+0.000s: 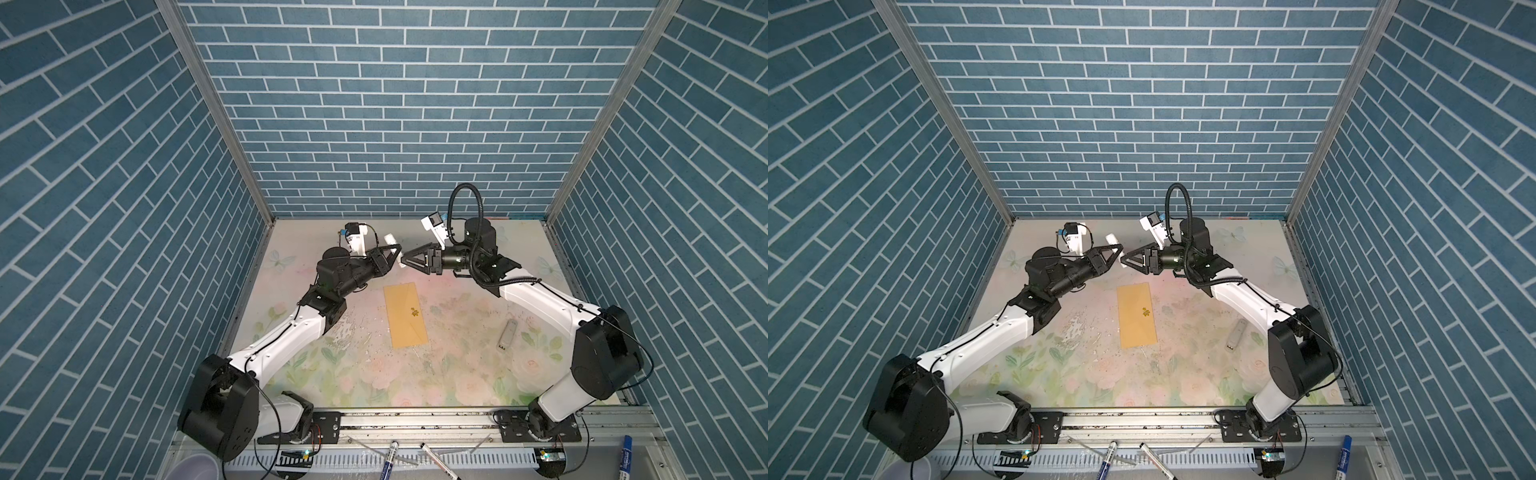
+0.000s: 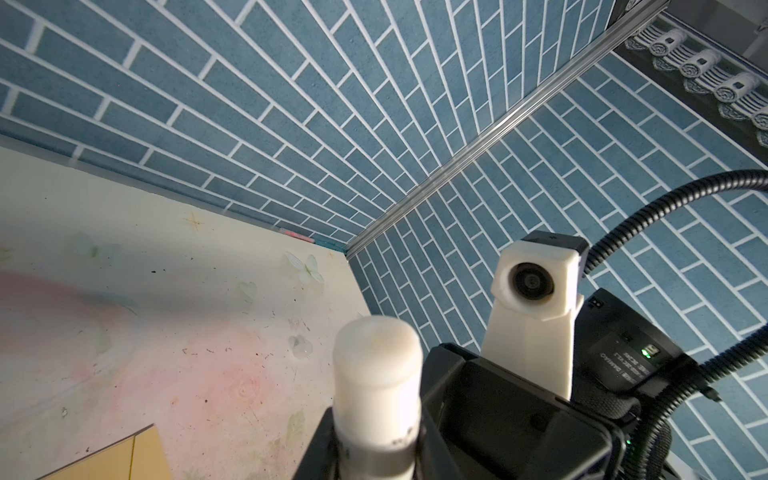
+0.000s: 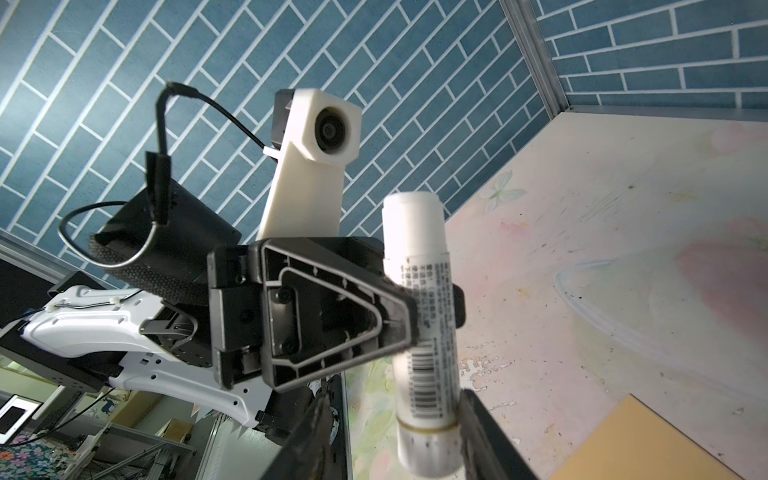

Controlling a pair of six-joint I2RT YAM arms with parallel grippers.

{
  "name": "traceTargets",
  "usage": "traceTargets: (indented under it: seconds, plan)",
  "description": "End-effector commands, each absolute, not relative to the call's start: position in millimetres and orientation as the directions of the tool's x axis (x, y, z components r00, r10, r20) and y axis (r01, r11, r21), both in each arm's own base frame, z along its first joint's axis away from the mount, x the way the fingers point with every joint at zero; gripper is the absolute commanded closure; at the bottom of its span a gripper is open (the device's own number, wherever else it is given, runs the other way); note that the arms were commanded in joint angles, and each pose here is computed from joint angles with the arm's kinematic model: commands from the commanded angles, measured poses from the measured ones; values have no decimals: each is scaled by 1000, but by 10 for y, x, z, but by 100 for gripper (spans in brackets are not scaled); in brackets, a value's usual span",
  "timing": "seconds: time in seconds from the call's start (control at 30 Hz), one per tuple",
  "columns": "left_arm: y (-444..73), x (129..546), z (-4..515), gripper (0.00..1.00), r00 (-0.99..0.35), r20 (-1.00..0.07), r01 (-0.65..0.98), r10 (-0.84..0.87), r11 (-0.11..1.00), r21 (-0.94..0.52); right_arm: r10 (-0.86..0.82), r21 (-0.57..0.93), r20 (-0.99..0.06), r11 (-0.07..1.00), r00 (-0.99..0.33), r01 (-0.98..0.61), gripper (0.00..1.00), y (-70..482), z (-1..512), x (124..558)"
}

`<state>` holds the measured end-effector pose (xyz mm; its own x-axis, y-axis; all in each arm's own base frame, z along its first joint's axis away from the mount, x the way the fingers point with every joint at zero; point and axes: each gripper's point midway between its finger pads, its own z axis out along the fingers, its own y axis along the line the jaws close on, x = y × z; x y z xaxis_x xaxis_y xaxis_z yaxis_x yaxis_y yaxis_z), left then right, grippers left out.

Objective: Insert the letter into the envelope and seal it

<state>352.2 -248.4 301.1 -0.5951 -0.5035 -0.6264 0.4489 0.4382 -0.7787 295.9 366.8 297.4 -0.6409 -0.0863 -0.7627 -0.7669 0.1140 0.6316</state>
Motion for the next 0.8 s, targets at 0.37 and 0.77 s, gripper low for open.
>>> traceTargets:
  seconds: [0.37,0.77]
  plan:
    - [-2497,3507,3316,100,-557,-643,510,-525,394,-764,-128,673,-720,108,-682,-731,61,3717,2730,2924]
    - [-2506,3537,3221,100,-567,-636,495,-524,400,-771,-84,630,-745,234,-661,-740,99,3650,2780,3072]
